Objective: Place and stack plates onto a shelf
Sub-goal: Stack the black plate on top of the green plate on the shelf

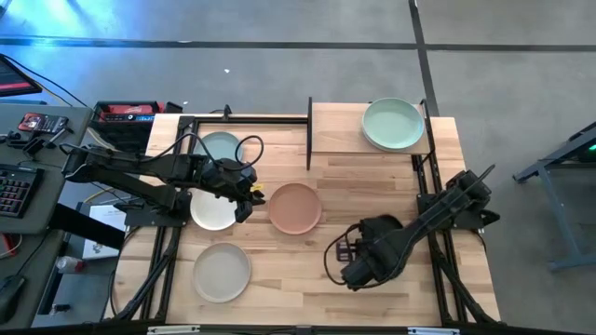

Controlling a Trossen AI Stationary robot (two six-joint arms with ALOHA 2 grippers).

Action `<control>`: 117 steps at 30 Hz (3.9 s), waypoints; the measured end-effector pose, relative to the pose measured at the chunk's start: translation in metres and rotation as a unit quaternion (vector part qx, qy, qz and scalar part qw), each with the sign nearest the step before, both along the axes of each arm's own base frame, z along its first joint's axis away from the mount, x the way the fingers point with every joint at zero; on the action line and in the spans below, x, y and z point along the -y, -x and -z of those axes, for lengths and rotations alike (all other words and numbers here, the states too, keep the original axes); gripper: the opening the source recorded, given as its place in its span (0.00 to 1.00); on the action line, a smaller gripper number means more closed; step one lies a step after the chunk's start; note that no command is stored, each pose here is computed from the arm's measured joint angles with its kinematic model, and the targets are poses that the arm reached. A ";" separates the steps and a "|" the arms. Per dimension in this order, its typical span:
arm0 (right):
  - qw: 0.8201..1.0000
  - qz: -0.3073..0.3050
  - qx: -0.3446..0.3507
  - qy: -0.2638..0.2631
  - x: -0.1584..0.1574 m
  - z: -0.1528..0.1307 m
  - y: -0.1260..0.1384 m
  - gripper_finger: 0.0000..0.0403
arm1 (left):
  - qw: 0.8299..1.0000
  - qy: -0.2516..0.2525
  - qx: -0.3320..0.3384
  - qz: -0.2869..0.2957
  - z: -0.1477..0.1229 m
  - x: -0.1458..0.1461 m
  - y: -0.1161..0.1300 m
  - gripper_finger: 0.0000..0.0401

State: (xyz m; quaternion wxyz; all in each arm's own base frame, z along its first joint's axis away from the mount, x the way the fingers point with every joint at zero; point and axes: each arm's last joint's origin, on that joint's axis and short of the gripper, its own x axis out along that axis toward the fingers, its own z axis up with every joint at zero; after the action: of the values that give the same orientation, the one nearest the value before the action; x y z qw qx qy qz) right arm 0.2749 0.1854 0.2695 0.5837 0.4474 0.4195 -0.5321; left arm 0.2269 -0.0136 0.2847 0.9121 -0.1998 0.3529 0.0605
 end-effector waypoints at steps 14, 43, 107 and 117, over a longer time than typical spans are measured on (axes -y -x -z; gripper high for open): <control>0.971 -0.055 0.143 0.184 0.044 -0.079 0.005 0.00 | 1.000 0.000 0.000 0.000 0.000 0.000 0.000 0.22; 0.905 -0.321 -0.121 0.251 0.250 -0.151 0.064 0.00 | 0.990 -0.052 0.000 -0.133 0.000 -0.039 0.001 0.22; 0.946 -0.308 -0.096 0.018 0.331 -0.102 0.041 0.27 | 0.977 -0.052 -0.004 -0.208 0.000 -0.073 0.008 0.22; 0.963 -0.243 -0.111 0.030 0.349 -0.100 0.057 0.27 | 0.977 -0.050 -0.005 -0.206 0.000 -0.073 0.008 0.22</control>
State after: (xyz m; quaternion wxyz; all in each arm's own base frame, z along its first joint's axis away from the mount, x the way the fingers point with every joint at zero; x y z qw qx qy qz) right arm 0.2176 -0.1632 0.3691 0.6584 0.2523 0.5615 -0.4331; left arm 0.2192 0.0589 0.2849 0.8872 -0.2218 0.3053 0.2655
